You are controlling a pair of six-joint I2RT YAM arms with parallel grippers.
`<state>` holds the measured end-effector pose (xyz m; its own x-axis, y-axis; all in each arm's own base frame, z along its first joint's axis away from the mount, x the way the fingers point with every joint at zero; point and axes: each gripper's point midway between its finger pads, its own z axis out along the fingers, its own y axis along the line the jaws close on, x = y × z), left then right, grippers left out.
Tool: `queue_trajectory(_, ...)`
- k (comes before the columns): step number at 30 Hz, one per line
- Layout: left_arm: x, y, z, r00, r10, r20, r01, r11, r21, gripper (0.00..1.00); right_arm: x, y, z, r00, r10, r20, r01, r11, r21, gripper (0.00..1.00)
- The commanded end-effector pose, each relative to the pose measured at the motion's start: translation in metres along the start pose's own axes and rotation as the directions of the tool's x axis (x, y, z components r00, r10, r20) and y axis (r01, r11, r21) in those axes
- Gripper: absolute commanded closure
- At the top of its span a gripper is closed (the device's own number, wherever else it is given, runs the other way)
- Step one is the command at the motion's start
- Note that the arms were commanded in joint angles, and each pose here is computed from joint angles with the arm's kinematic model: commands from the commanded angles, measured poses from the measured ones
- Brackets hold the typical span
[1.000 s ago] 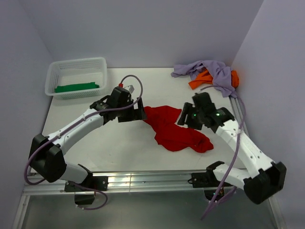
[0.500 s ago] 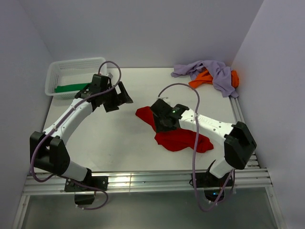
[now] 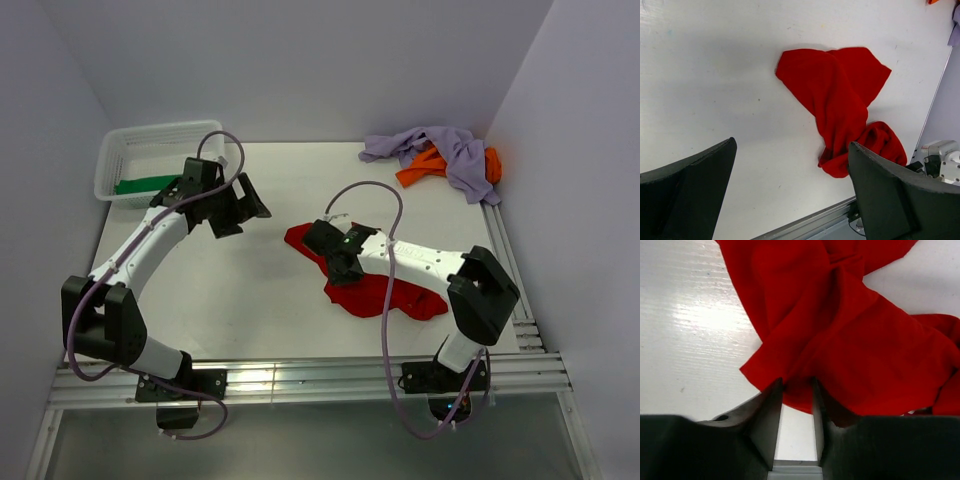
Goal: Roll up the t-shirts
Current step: Flatten the tshirt
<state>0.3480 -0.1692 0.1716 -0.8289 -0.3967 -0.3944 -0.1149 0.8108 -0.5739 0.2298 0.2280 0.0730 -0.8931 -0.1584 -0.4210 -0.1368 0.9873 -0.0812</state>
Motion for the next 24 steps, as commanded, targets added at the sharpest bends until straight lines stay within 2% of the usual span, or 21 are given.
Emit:
queue_trajectory(1,0.002,-0.005,-0.005,1.0,0.021,-0.003,-0.021,0.999,0.037,0.01,0.005,-0.012,-0.006,0.999,0.03,0.017,-0.031,0.998,0.048,0.7)
queue_trajectory(2,0.003,-0.004,-0.005,1.0,0.024,-0.007,-0.024,0.999,0.04,0.01,0.012,-0.015,-0.005,1.0,0.03,0.002,-0.03,0.998,0.055,0.86)
queue_trajectory(4,0.005,-0.003,-0.003,0.999,0.032,-0.011,-0.031,0.999,0.041,0.01,0.015,-0.021,-0.011,0.999,0.048,0.009,-0.048,0.997,0.058,1.0)
queue_trajectory(8,0.007,-0.001,-0.001,0.998,0.054,-0.023,-0.053,0.998,0.046,0.01,0.013,-0.043,-0.045,0.994,0.092,0.067,-0.096,0.994,0.057,1.0)
queue_trajectory(11,0.011,-0.004,0.001,0.998,0.054,-0.039,-0.051,0.996,0.068,0.01,-0.002,-0.066,-0.09,0.975,0.151,0.163,-0.158,0.987,0.029,1.0)
queue_trajectory(13,0.014,-0.007,0.005,0.997,0.061,-0.051,-0.056,0.995,0.086,0.01,-0.019,-0.085,-0.124,0.941,0.222,0.255,-0.232,0.973,0.006,1.0)
queue_trajectory(14,0.015,-0.008,0.007,0.997,0.064,-0.052,-0.059,0.995,0.086,0.01,-0.017,-0.098,-0.134,0.938,0.232,0.259,-0.247,0.969,0.026,1.0)
queue_trajectory(17,0.018,-0.022,0.013,0.994,0.098,-0.057,-0.092,0.991,0.093,0.01,-0.025,-0.135,-0.168,0.878,0.344,0.333,-0.357,0.934,-0.025,1.0)
queue_trajectory(22,0.034,-0.047,0.028,0.987,0.13,-0.091,-0.117,0.985,0.13,0.02,-0.032,-0.187,-0.189,0.782,0.478,0.4,-0.499,0.865,-0.058,1.0)
queue_trajectory(24,0.036,-0.058,0.031,0.984,0.152,-0.094,-0.136,0.979,0.151,0.02,-0.034,-0.207,-0.191,0.756,0.507,0.415,-0.549,0.836,-0.022,1.0)
